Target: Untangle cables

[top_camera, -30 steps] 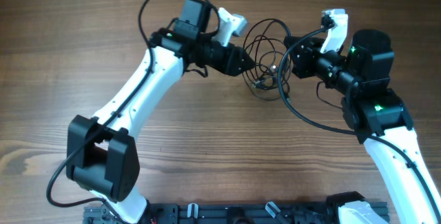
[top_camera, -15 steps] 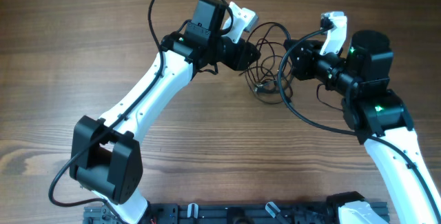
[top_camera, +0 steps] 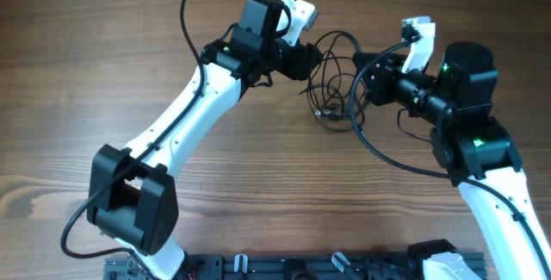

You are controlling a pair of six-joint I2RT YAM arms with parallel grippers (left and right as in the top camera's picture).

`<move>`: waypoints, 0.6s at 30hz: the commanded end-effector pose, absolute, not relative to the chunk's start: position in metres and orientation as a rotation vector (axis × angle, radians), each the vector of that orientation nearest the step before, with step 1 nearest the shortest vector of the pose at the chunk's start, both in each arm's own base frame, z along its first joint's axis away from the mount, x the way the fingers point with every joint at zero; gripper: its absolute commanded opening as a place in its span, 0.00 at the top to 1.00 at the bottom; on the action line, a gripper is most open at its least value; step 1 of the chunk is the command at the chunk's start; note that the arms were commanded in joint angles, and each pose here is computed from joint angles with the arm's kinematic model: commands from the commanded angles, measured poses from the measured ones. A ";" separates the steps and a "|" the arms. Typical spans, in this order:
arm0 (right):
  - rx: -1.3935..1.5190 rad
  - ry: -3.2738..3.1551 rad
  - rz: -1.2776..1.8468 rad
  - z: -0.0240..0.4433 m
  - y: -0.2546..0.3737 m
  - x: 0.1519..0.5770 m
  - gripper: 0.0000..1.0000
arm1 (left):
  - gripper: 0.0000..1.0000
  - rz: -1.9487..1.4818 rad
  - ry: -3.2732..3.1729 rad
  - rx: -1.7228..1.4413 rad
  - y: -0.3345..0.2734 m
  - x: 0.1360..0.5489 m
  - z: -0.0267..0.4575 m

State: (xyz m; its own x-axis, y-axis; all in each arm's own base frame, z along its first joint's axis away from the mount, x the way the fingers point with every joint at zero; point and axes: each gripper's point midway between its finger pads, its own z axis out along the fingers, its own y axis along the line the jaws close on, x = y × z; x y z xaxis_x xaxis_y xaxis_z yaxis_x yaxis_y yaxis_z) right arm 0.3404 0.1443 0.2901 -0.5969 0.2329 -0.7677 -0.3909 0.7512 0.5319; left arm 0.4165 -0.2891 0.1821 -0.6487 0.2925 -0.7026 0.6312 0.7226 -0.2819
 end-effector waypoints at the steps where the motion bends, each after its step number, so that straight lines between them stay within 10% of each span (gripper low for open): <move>1: -0.170 1.996 0.931 0.307 0.152 0.331 0.96 | 0.38 -0.684 2.302 0.689 -0.292 0.423 0.166; 3: -0.170 1.997 0.931 0.307 0.152 0.331 0.96 | 0.57 -0.721 2.309 0.705 -0.297 0.421 0.159; 5: -0.169 1.997 0.930 0.307 0.152 0.331 0.96 | 0.96 -0.743 2.323 0.712 -0.299 0.420 0.152; 18: 0.156 2.152 0.490 0.259 0.085 0.349 0.96 | 0.96 -0.730 2.163 0.622 -0.271 0.427 0.232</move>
State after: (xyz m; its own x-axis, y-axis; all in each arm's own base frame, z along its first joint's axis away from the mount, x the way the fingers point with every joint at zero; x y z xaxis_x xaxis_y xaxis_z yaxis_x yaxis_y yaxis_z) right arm 0.3411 0.1152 0.2554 -0.6511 0.2550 -0.7149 -0.1954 0.8538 0.4825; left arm 0.4318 -0.2811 0.1737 -0.6668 0.2529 -0.7010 0.6069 0.7302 -0.3138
